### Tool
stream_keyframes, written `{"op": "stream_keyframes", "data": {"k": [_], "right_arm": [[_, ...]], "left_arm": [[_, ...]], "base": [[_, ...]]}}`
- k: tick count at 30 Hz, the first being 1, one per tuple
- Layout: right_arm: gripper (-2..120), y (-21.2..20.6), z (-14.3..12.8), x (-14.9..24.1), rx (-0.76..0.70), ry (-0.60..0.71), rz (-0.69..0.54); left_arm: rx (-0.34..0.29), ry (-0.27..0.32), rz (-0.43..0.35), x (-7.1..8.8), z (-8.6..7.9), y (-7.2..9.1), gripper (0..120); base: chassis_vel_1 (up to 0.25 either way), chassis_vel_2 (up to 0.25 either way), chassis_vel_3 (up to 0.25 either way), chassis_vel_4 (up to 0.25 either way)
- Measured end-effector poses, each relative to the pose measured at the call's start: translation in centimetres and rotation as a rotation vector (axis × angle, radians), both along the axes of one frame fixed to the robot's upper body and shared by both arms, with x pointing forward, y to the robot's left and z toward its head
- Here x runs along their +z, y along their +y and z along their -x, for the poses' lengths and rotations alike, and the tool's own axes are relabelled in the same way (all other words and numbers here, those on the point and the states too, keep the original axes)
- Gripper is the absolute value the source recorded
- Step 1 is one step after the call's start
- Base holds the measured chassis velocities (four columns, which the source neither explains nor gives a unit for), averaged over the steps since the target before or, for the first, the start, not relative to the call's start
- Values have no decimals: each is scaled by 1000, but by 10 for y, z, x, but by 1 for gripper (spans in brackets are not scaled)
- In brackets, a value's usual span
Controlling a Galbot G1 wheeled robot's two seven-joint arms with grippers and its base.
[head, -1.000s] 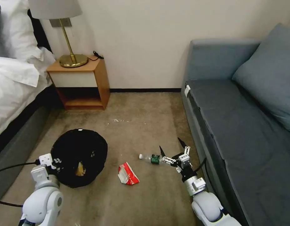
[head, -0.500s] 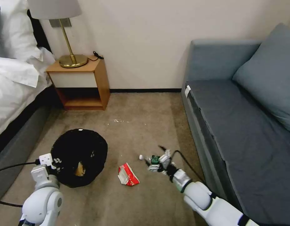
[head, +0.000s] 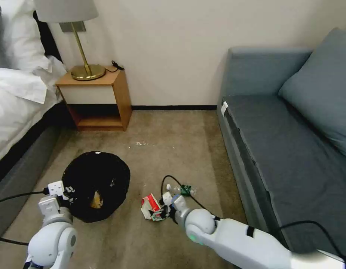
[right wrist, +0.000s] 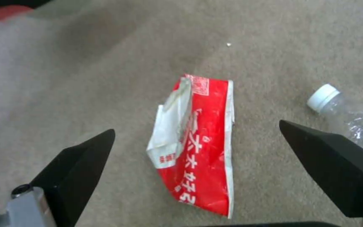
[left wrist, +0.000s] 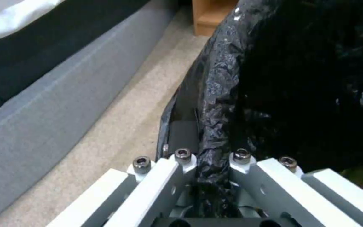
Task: Pick up the trash bin, then pick up the garbage on the floor and place it into the trash bin.
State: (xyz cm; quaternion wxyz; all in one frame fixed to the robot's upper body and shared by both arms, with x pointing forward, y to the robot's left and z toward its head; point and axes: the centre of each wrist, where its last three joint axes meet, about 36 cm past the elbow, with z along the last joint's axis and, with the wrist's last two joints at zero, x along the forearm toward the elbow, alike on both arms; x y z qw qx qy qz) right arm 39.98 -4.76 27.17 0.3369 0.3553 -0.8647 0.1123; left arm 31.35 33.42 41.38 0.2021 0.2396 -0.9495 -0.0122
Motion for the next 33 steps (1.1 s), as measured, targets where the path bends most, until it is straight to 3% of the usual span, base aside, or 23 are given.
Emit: {"op": "stream_keyframes", "data": {"k": [15,33], "right_arm": [[96,40,2,-28,12,16,32],[33,32,-4,-59,-8,34,96]], "left_arm": [[11,-11,0,0,1,-2,3],[18,-8,0,-2,0,-3,3]], "base": [[0,0,0,0],[0,0,0,0]]}}
